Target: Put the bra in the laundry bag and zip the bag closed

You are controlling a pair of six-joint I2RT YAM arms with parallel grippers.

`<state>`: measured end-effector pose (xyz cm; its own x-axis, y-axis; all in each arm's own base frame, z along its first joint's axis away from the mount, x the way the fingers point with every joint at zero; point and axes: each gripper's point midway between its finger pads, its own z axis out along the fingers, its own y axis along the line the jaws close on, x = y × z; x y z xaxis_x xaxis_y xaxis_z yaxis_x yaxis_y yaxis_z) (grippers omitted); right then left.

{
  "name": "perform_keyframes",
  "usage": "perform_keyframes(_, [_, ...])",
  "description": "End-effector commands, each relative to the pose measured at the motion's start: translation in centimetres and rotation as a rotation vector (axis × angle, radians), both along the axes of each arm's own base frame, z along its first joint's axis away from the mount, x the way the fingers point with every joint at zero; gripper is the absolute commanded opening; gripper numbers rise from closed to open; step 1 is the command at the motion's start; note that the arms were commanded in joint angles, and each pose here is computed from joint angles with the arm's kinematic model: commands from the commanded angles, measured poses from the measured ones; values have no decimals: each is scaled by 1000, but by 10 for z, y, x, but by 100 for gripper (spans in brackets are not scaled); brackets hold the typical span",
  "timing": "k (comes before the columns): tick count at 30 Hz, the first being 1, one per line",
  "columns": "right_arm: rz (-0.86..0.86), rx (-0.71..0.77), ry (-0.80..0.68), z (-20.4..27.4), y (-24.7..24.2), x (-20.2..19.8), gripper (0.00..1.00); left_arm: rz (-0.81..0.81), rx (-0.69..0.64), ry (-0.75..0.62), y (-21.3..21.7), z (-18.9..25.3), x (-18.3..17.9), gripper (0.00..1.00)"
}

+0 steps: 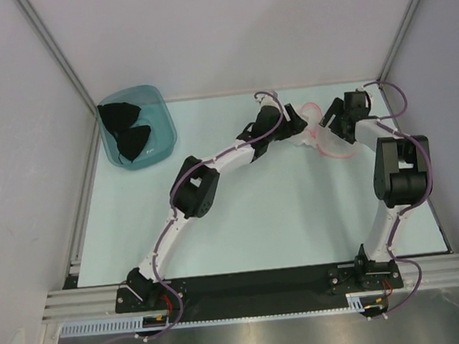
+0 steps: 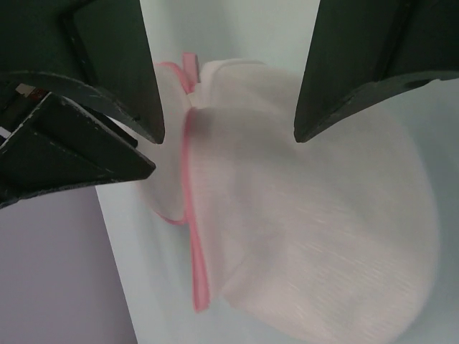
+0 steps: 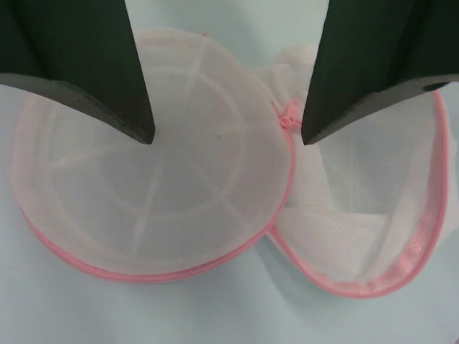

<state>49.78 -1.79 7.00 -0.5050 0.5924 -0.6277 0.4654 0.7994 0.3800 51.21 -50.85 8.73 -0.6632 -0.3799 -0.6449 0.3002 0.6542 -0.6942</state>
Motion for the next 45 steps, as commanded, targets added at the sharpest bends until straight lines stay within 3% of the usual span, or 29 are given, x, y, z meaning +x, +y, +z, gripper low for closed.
perform_keyframes(1, [141,-9,-80,29,25,38,81,27,-145,-100,-6,83,2,77])
perform_keyframes(4, [179,-50,-100,33,34,44,72,62,-138,-101,4,84,-1,76])
perform_keyframes(5, [191,-66,-108,36,34,46,60,73,-141,-121,10,101,-3,75])
perform_keyframes(6, [195,-67,-111,38,35,47,57,114,-98,-106,22,86,-3,74])
perform_keyframes(9, [236,-44,-149,43,42,51,53,162,-69,-162,41,99,-5,74])
perform_keyframes(15, [400,146,-180,31,88,70,50,156,-17,-147,45,94,1,68])
perform_keyframes(17, [469,199,-166,22,114,68,43,163,-8,-136,49,88,1,67])
perform_keyframes(21, [575,351,-174,19,142,44,29,190,15,-135,62,85,5,68])
perform_keyframes(28, [636,405,-161,20,145,-4,29,121,13,-52,58,60,10,69])
perform_keyframes(32, [527,341,-158,26,108,-17,39,77,1,-18,45,49,4,70])
perform_keyframes(34, [480,322,-182,42,93,-22,52,38,7,-17,37,49,-6,71])
perform_keyframes(37, [313,248,-86,33,60,-42,65,1,41,-59,27,58,-23,73])
perform_keyframes(41, [84,75,-76,39,1,-61,80,42,155,-162,17,73,-27,78])
perform_keyframes(43, [50,27,-35,32,-11,-66,97,72,219,-119,19,53,-28,79])
perform_keyframes(45, [16,-20,9,25,-23,-65,100,106,192,-82,16,58,-23,77])
